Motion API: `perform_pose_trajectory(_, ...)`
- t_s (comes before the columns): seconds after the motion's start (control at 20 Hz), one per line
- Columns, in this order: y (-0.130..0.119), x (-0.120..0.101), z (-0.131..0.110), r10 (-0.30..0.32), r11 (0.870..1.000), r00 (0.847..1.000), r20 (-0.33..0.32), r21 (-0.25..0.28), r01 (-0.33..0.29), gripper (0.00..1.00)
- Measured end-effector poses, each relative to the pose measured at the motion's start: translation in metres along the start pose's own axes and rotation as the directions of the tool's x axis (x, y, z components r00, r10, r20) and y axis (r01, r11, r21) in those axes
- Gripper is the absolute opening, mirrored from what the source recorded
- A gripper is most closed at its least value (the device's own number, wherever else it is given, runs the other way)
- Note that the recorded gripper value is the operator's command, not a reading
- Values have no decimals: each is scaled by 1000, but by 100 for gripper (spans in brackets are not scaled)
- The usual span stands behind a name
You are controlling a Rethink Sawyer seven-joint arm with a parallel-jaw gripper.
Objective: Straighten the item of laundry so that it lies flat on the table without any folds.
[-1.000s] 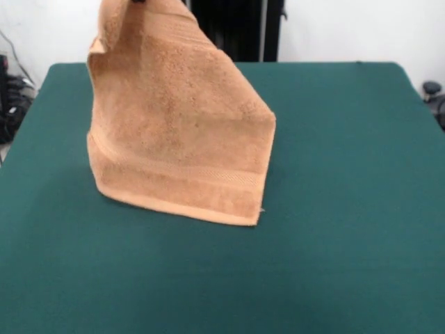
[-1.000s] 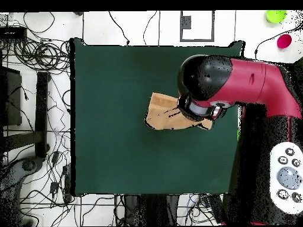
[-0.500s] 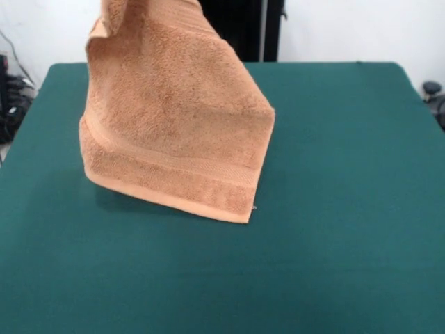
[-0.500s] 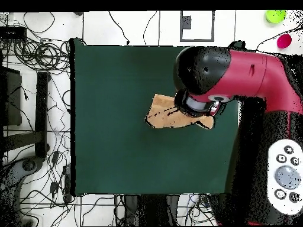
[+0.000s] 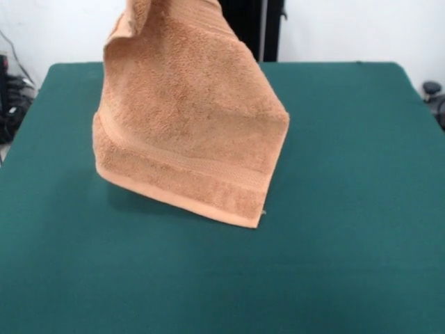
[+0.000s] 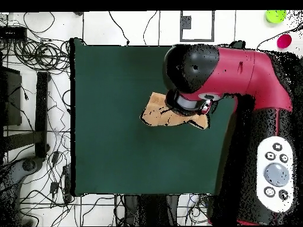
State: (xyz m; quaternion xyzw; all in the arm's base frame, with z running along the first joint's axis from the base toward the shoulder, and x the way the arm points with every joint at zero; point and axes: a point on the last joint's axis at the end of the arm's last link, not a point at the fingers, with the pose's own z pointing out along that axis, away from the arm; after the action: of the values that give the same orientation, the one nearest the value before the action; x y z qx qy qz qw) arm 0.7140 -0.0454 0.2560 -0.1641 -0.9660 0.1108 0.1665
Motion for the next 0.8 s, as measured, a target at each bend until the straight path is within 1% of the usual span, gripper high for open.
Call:
perform_pose_trajectory(0.45, 6, 4, -9, -2, 1000, 999, -33, -11, 2, 0)
perform_pose_trajectory(0.8, 19, 6, -35, -10, 1000, 999, -43, -6, 10, 0)
